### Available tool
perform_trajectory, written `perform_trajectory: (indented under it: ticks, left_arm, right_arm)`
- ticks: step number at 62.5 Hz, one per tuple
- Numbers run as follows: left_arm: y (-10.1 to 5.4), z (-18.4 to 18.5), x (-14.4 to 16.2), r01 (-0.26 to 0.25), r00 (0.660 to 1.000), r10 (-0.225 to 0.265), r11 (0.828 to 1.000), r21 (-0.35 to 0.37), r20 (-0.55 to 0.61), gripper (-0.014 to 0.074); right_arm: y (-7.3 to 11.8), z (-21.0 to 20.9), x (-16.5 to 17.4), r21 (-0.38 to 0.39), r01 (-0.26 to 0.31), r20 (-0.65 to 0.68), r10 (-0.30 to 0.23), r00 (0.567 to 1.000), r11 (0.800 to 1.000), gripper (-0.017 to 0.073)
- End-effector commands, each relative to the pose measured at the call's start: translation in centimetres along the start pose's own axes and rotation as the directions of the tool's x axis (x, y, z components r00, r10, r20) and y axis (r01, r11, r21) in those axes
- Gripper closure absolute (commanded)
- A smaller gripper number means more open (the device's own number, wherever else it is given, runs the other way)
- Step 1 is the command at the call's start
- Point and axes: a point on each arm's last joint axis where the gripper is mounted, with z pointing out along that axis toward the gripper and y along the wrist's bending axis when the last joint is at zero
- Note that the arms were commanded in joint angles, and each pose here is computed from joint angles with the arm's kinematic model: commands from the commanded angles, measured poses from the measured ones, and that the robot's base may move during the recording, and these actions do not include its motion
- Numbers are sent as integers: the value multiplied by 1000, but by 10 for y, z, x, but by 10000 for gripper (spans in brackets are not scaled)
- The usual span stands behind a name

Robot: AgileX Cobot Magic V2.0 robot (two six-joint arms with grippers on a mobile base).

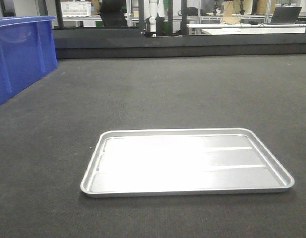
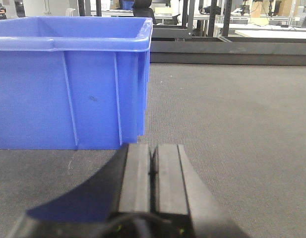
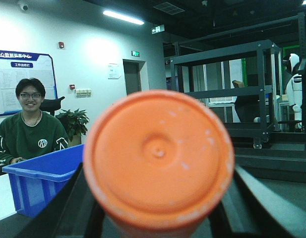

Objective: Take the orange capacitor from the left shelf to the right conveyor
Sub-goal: 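Lower the held capacitor onto the silver tray with the right gripper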

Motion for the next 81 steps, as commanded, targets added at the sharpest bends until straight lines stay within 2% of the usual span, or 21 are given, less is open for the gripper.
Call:
perform_trajectory:
  ticks: [1,20,27,34,49,53,66,75,81]
  left_arm:
    - [0,0,-1,3,997,-3,1000,0,76,720]
    - [0,0,-1,3,997,-3,1000,0,76,720]
    - [0,0,-1,3,997,-3,1000,0,76,720]
    - [0,0,-1,3,997,-3,1000,0,76,720]
    - [0,0,-1,3,997,-3,1000,0,76,720]
    - [0,0,-1,3,997,-3,1000,0,76,720]
    - [0,0,-1,3,997,-3,1000,0,76,720]
    - [0,0,-1,3,997,-3,1000,0,76,720]
    - [0,0,-1,3,997,-3,1000,0,76,720]
  right_arm:
    - [5,1,-15,-43,18,93,-14,996,999,511]
    - [8,4,-19,-75,25,145,-14,989,997,511]
    - [6,23,-6,-39,19,4,-19,1000,999,511]
    - [4,51,14,-10,36,-159,-37,987,999,509]
    - [5,115,68,-34,81,-426,-88,901,996,509]
    - [7,130,85,-56,72,-467,-90,880,996,509]
    - [15,169,130,-148,-1,-486,-72,871,989,509]
    - [16,185,168,-168,-53,-540,-47,840,984,509]
    - [16,191,189,-181,-68,-567,-48,823,981,509]
